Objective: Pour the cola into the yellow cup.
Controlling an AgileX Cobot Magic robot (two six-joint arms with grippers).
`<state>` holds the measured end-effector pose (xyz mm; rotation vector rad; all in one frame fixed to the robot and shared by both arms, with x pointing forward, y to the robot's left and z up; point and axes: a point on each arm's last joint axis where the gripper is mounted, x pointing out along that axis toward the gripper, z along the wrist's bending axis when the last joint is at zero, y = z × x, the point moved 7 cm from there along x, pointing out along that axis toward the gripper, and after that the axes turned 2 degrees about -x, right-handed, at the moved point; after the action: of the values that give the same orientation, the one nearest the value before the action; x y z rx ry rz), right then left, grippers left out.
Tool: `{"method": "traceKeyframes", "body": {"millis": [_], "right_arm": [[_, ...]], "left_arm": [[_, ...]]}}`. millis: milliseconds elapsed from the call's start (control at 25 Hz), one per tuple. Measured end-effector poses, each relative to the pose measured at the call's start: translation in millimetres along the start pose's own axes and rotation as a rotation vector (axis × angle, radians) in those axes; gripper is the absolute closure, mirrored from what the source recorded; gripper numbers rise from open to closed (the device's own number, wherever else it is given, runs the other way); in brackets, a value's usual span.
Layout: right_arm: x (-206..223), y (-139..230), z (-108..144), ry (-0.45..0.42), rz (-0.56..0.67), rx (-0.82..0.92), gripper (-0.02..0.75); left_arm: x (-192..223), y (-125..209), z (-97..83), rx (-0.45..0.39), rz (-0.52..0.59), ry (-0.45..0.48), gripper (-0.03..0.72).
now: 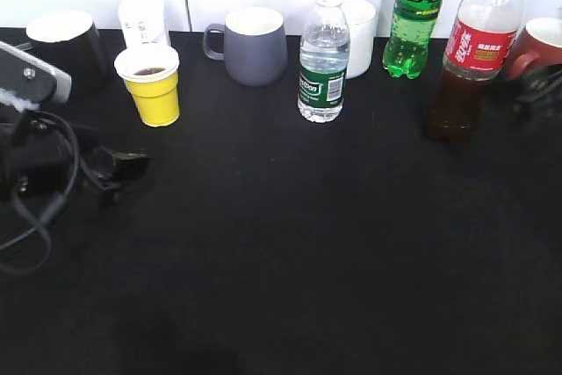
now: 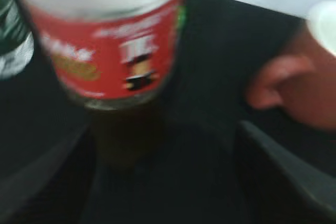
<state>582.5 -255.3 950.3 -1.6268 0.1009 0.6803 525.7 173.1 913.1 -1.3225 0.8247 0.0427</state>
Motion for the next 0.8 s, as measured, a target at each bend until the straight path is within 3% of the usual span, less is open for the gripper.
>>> {"method": "traceKeyframes", "body": {"millis": [160,360,400,440,480,560,600,680,800], "right_arm": [[-31.2,-16.1,-11.6,0.118,-0.005,0.069,0.142],[-104.2,-41.7,-45.5,0.447,-0.088,0.169,0.143],[-122.8,-37.8,-52.8,0.531,-0.081,0.251,0.143],[-133.8,-30.5,-51.7,0.555,-0.044,0.306,0.143],[-137.9,-21.6,-40.7,0.51,0.016,0.351,0.143],[-149.6,-11.5,-4.9,0.337,0.116,0.34,0.143],[-164.8,-13.8,15.2,0.252,0.103,0.341,0.143],[-201.8,-15.4,40.9,0.183,0.046,0.296,0.143],[-253.7,0.5,70.9,0.146,-0.016,0.207,0.143]], "left_arm": [[-35.9,-4.8,-6.2,-0.092,0.093,-0.072,0.102],[-100.7,-5.9,-8.4,-0.177,0.129,-0.12,0.103],[-116.0,-5.5,-7.2,-0.185,0.124,-0.131,0.103],[-132.5,-5.2,-6.2,-0.192,0.109,-0.142,0.103],[-148.6,-6.3,-5.5,-0.198,0.077,-0.149,0.104],[-168.1,0.8,-5.4,-0.221,0.081,-0.158,0.114],[-177.0,3.5,-6.3,-0.237,0.074,-0.156,0.117],[-192.8,10.9,-11.1,-0.251,0.073,-0.133,0.12],[-219.5,17.4,-19.7,-0.204,0.068,-0.085,0.127]]}}
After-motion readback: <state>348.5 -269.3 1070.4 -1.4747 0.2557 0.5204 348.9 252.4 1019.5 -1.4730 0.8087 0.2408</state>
